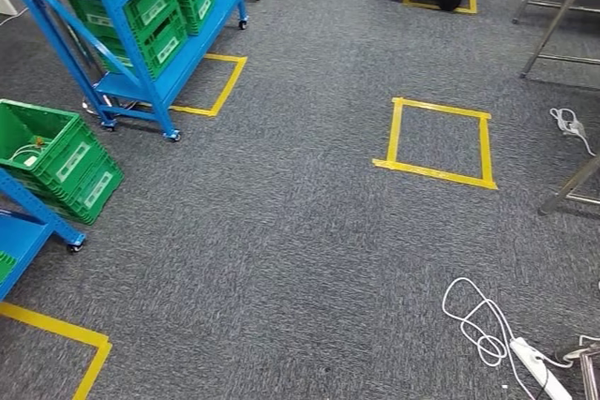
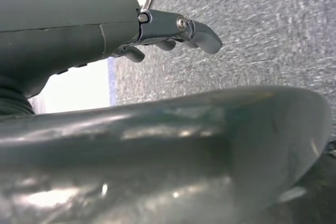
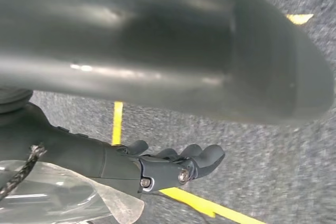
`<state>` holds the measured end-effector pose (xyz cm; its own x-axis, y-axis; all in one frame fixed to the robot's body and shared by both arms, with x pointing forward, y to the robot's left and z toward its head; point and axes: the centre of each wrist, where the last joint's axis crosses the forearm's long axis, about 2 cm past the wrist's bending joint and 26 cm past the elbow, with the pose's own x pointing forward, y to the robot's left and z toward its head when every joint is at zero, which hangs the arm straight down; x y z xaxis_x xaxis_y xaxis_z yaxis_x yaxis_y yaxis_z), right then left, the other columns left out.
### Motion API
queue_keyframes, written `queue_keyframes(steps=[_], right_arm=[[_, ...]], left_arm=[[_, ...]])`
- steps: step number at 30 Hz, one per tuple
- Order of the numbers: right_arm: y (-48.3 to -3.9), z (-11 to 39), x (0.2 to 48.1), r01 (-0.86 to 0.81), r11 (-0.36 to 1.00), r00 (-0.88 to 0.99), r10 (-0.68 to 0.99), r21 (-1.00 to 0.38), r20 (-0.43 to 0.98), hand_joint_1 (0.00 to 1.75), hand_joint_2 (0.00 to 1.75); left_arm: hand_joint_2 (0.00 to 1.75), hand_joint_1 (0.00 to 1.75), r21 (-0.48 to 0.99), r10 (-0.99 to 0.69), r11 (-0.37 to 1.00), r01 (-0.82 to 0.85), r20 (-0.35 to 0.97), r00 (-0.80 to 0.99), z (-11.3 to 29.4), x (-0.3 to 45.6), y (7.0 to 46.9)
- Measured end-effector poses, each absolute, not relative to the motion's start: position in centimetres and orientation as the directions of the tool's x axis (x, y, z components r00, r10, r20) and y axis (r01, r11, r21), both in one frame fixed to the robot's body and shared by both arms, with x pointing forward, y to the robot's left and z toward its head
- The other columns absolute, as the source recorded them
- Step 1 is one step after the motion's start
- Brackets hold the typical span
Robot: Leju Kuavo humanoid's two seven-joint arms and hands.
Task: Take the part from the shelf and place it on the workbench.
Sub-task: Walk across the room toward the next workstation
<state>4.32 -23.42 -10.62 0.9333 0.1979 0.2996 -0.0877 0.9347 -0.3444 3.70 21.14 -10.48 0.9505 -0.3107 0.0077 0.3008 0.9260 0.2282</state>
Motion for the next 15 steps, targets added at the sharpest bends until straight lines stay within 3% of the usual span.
queue_keyframes(steps=[15], right_arm=[[-23.49,-10.67,3.98,-0.092,0.936,0.937,0.196,-0.339,0.289,0.0,0.0]], left_arm=[[0.0,0.0,0.235,-0.308,0.926,0.296,0.014,0.951,-10.42,3.92,20.94]])
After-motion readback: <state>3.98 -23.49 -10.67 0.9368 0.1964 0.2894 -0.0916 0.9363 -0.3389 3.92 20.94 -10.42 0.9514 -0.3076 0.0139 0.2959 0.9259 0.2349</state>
